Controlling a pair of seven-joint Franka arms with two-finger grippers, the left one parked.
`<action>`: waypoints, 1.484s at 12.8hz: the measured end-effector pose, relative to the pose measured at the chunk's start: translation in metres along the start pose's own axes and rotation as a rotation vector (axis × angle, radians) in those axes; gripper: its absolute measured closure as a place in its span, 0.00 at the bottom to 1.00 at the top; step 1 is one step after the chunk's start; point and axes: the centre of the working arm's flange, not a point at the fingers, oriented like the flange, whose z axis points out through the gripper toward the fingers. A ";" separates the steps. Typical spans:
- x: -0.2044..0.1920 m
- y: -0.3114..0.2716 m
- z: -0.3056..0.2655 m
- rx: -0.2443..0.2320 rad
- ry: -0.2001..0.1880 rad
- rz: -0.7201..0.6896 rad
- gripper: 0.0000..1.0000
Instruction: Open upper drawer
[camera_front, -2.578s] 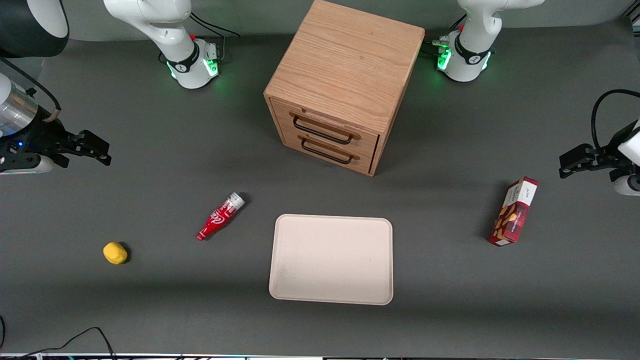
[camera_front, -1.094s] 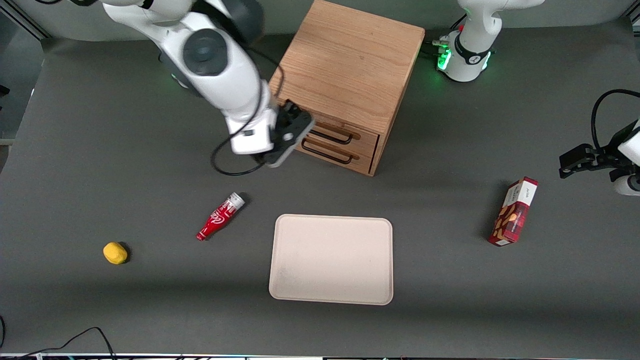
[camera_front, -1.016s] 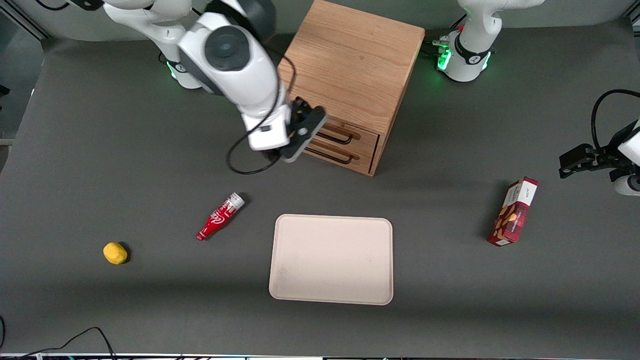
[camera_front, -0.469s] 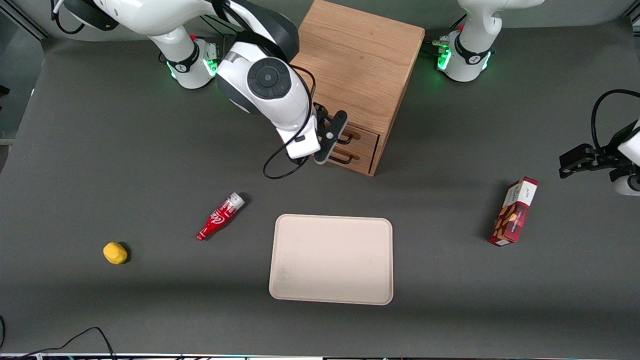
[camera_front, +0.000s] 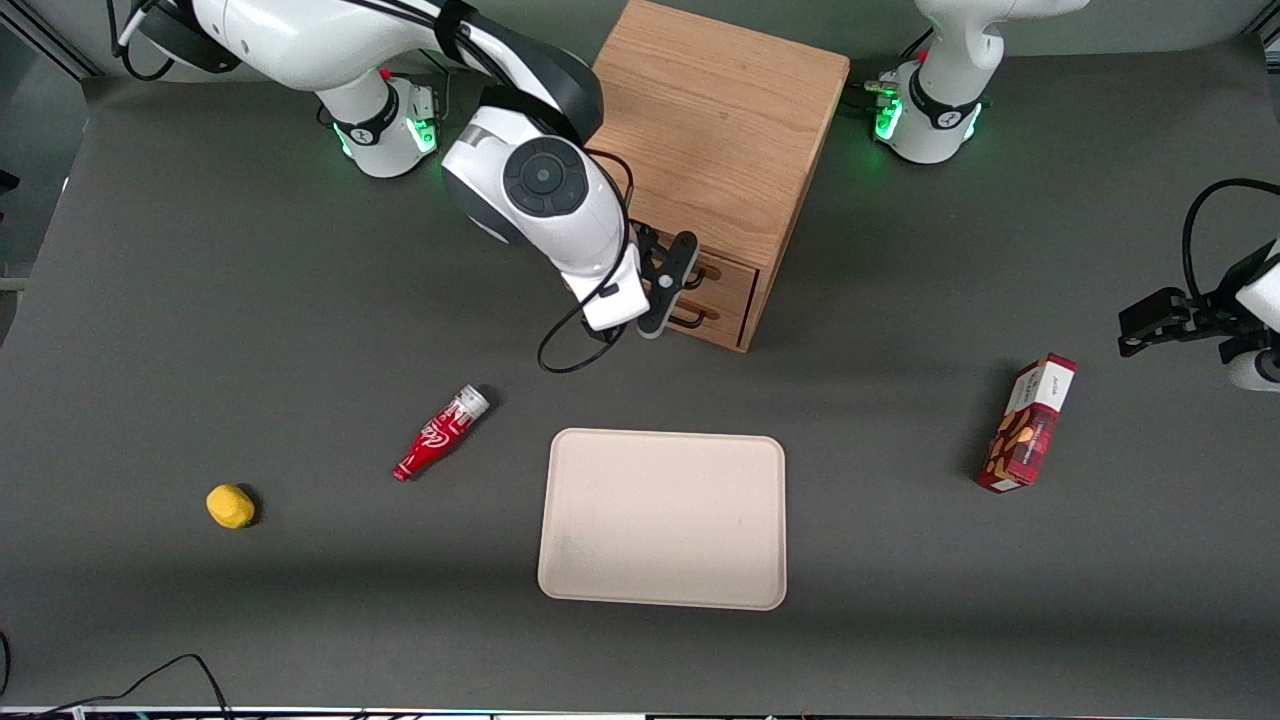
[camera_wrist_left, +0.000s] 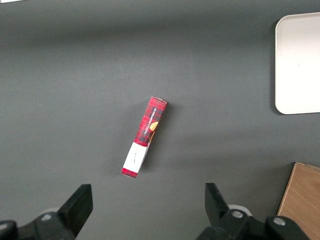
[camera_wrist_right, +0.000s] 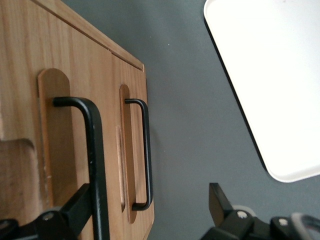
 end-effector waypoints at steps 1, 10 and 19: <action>0.000 0.005 0.003 -0.003 0.006 -0.010 0.00; -0.018 0.092 -0.013 -0.102 0.054 -0.038 0.00; -0.041 0.185 -0.030 -0.277 0.185 -0.045 0.00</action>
